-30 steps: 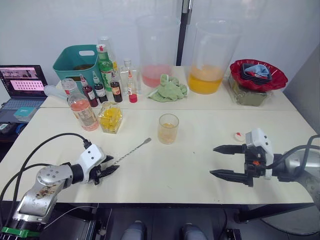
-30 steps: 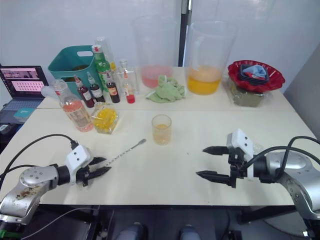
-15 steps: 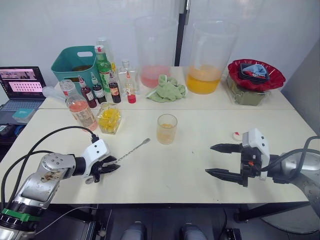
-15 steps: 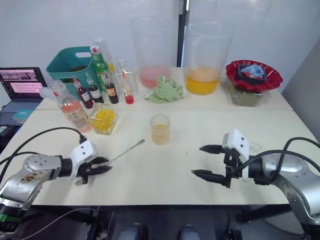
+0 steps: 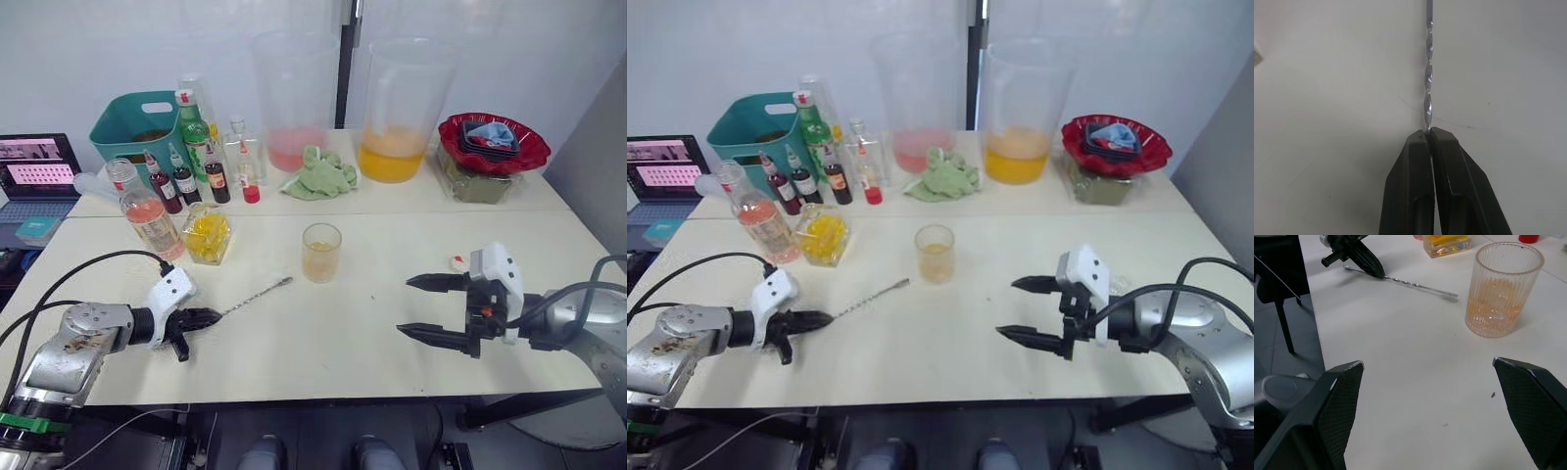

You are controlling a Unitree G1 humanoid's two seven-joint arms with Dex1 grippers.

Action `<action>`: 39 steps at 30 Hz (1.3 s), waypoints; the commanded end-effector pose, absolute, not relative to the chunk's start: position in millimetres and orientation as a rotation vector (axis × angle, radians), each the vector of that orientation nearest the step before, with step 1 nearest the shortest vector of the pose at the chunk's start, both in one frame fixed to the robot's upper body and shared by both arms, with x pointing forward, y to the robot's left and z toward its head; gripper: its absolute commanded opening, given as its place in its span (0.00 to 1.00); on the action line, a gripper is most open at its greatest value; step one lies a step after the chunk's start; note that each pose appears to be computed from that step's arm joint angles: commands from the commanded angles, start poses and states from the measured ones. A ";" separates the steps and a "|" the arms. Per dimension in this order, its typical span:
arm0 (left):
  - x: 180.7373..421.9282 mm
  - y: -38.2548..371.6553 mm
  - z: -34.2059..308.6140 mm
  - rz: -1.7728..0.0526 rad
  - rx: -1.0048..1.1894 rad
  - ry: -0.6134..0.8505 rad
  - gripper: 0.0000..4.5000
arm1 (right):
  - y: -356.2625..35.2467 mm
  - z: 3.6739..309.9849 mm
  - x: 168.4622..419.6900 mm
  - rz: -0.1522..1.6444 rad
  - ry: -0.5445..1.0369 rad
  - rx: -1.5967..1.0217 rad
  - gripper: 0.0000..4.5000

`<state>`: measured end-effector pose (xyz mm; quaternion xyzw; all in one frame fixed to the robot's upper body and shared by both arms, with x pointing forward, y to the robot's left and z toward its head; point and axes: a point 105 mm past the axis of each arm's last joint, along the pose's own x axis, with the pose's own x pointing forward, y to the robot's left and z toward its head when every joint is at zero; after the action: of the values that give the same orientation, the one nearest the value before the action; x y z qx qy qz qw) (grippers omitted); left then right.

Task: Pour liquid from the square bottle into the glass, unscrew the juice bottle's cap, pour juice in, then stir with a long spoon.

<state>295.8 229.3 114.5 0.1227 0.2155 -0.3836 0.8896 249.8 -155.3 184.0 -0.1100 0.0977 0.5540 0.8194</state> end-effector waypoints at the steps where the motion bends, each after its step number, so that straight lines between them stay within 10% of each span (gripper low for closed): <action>1: 296.9 222.2 164.7 -0.805 0.185 0.282 0.01 | -153.5 198.1 250.8 1.192 0.159 -0.175 1.00; 14: 295.5 149.4 254.9 -0.966 0.001 -0.110 0.01 | -126.9 236.8 281.5 1.110 -0.030 0.118 1.00; 33: 307.1 96.1 245.3 -0.983 0.017 -0.139 0.01 | -58.6 291.0 319.2 0.945 -0.122 0.529 1.00; 39: 303.0 91.4 241.0 -0.999 0.038 -0.130 0.00 | -50.0 288.7 322.1 0.945 -0.073 0.614 0.52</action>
<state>308.9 92.5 228.5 0.0002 -0.0285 -0.4773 0.8783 328.0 -51.8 276.5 0.2894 -0.0184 0.4343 0.8528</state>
